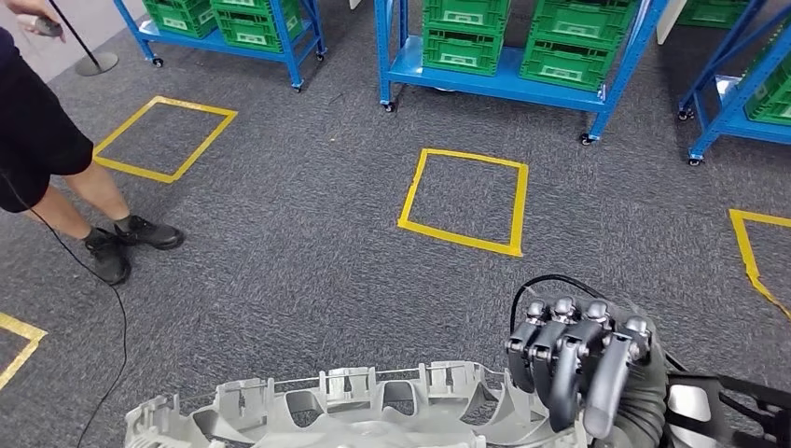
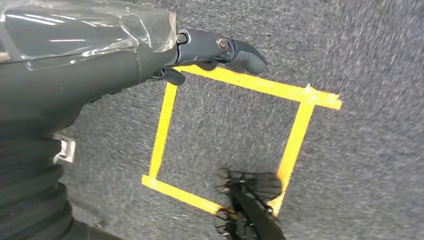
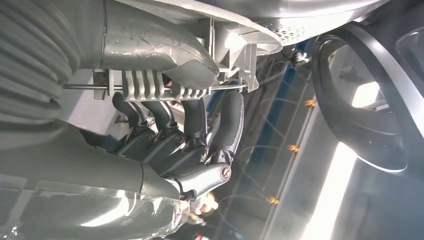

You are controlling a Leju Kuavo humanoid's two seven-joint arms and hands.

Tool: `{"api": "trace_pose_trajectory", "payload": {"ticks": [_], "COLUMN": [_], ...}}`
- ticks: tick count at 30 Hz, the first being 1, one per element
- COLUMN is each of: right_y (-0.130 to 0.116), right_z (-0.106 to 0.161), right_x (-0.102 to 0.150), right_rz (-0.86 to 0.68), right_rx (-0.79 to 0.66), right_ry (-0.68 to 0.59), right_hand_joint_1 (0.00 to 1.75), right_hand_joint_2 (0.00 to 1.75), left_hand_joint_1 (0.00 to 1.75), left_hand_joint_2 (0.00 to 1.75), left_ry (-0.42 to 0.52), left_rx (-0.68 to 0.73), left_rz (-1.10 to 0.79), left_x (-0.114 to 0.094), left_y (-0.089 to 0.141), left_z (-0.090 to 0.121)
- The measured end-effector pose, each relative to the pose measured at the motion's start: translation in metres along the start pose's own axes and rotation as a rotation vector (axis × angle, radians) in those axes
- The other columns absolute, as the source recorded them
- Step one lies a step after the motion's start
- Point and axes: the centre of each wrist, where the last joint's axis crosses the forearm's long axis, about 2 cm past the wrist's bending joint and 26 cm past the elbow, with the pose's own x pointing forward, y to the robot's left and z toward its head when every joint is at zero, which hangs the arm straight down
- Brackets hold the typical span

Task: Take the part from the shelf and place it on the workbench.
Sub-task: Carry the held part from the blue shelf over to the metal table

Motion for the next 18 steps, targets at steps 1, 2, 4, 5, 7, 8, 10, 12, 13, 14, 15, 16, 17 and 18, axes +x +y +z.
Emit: {"api": "trace_pose_trajectory", "payload": {"ticks": [1,2,4,5,7,8,10,12,13,14,15,16,17,18], "right_y": [0.000,0.000,-0.001,-0.002,-0.002,-0.003,-0.003,-0.002,-0.002,-0.002,-0.001,-0.001,-0.001,-0.001], "right_z": [0.000,-0.001,-0.001,-0.001,-0.002,-0.003,-0.003,-0.003,-0.003,-0.002,-0.002,-0.001,-0.001,0.000], "right_x": [-0.001,-0.002,-0.004,-0.004,-0.005,-0.005,-0.006,-0.008,-0.009,-0.010,-0.010,-0.011,-0.011,-0.012], "right_rz": [-0.002,-0.005,-0.009,-0.011,-0.012,-0.013,-0.016,-0.022,-0.025,-0.028,-0.030,-0.032,-0.035,-0.039], "right_rx": [0.003,0.005,0.009,0.010,0.015,0.018,0.020,0.020,0.020,0.021,0.021,0.020,0.019,0.018], "right_ry": [0.002,0.003,0.008,0.010,0.011,0.010,0.011,0.012,0.013,0.013,0.013,0.015,0.017,0.020], "right_hand_joint_1": [1.54,1.54,1.54,1.54,1.54,1.54,1.54,1.54,1.54,1.54,1.54,1.54,1.54,1.54], "right_hand_joint_2": [1.75,1.75,1.75,1.75,1.75,1.75,1.75,1.75,1.75,1.75,1.75,1.75,1.75,1.75], "left_hand_joint_1": [0.00,0.00,0.00,0.00,0.00,0.00,0.00,0.00,0.00,0.00,0.00,0.00,0.00,0.00], "left_hand_joint_2": [1.75,1.75,1.75,1.75,1.75,1.75,1.75,1.75,1.75,1.75,1.75,1.75,1.75,1.75], "left_ry": [-0.008,-0.017,-0.028,-0.031,-0.037,-0.042,-0.052,-0.054,-0.050,-0.046,-0.042,-0.038,-0.033,-0.026], "left_rx": [-0.001,-0.004,-0.013,-0.017,-0.021,-0.022,-0.022,-0.021,-0.021,-0.021,-0.022,-0.026,-0.029,-0.032], "left_rz": [0.006,0.011,0.024,0.030,0.037,0.038,0.040,0.044,0.048,0.052,0.056,0.061,0.066,0.073], "left_x": [0.001,0.002,0.001,0.000,-0.001,-0.001,0.000,-0.001,-0.002,-0.003,-0.003,-0.003,-0.003,-0.004], "left_y": [-0.001,-0.002,-0.004,-0.005,-0.006,-0.006,-0.006,-0.006,-0.006,-0.006,-0.007,-0.008,-0.008,-0.009], "left_z": [-0.001,-0.003,-0.004,-0.005,-0.005,-0.006,-0.008,-0.009,-0.008,-0.008,-0.008,-0.008,-0.008,-0.008]}}
